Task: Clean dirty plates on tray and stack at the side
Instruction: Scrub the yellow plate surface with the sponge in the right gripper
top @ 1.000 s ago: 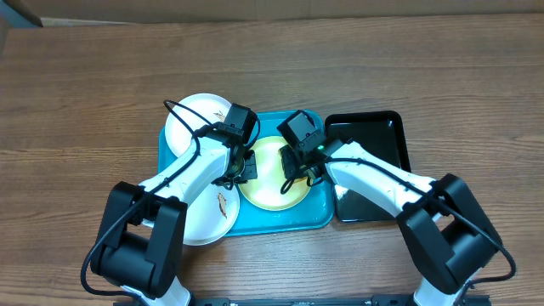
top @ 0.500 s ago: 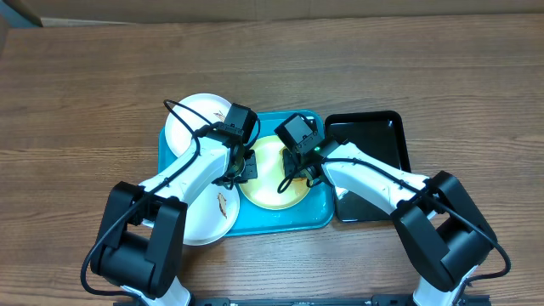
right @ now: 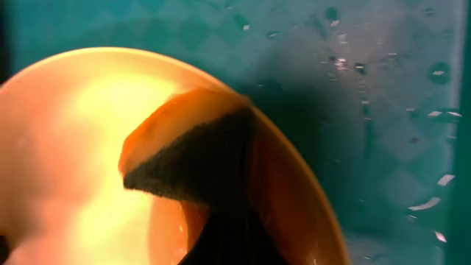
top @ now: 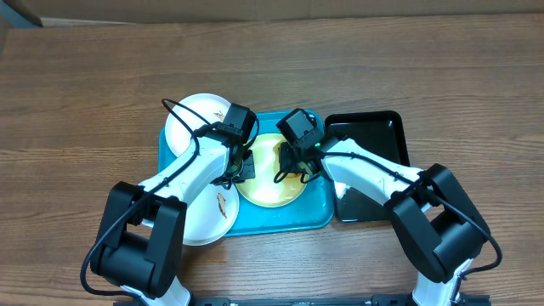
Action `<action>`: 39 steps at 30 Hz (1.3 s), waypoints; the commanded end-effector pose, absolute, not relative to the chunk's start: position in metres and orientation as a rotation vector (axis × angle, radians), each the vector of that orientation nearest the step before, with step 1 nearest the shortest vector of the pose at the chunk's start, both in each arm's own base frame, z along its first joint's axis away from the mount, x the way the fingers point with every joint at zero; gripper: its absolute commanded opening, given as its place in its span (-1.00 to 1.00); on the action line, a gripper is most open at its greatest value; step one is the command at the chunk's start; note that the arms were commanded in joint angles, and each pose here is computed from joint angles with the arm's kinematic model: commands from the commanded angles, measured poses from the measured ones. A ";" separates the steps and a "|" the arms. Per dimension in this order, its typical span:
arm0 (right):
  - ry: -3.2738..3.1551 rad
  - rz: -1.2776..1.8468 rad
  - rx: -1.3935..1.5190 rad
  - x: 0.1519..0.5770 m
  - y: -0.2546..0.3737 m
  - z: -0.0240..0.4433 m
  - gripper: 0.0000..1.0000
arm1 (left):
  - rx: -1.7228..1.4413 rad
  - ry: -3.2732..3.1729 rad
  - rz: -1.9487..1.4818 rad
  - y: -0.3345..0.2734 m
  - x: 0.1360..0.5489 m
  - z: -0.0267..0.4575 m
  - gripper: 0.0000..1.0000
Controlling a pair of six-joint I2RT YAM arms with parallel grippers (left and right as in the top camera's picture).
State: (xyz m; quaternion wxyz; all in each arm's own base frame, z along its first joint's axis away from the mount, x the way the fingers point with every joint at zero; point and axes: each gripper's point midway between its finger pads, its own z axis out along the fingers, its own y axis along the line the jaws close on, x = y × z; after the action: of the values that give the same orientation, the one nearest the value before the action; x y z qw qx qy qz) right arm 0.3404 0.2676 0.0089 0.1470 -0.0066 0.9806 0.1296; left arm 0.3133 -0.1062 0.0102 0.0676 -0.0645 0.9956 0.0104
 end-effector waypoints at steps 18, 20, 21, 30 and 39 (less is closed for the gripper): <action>2.751 0.971 -0.080 0.350 0.299 0.079 -0.92 | -0.158 2.997 0.003 -0.112 0.315 0.012 -0.81; 2.752 0.963 -0.050 0.351 0.289 0.087 -0.93 | -0.158 2.998 0.003 -0.112 0.315 0.012 -0.81; 2.761 0.955 -0.035 0.351 0.284 0.087 -0.93 | -0.158 2.998 0.003 -0.112 0.315 0.012 -0.81; 2.923 0.803 0.057 0.317 0.259 0.041 -0.93 | -0.158 2.998 0.002 -0.113 0.315 0.012 -0.81; 2.942 0.754 0.289 0.291 0.255 -0.004 -0.92 | -0.158 2.998 0.003 -0.112 0.315 0.012 -0.81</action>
State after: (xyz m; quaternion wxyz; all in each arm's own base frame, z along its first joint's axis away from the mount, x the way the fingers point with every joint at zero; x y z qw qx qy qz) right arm 0.3041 0.2642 0.0115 0.0588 0.0419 0.9589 0.2745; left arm 0.3140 -0.1075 0.0103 0.0688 -0.0639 0.9956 0.0078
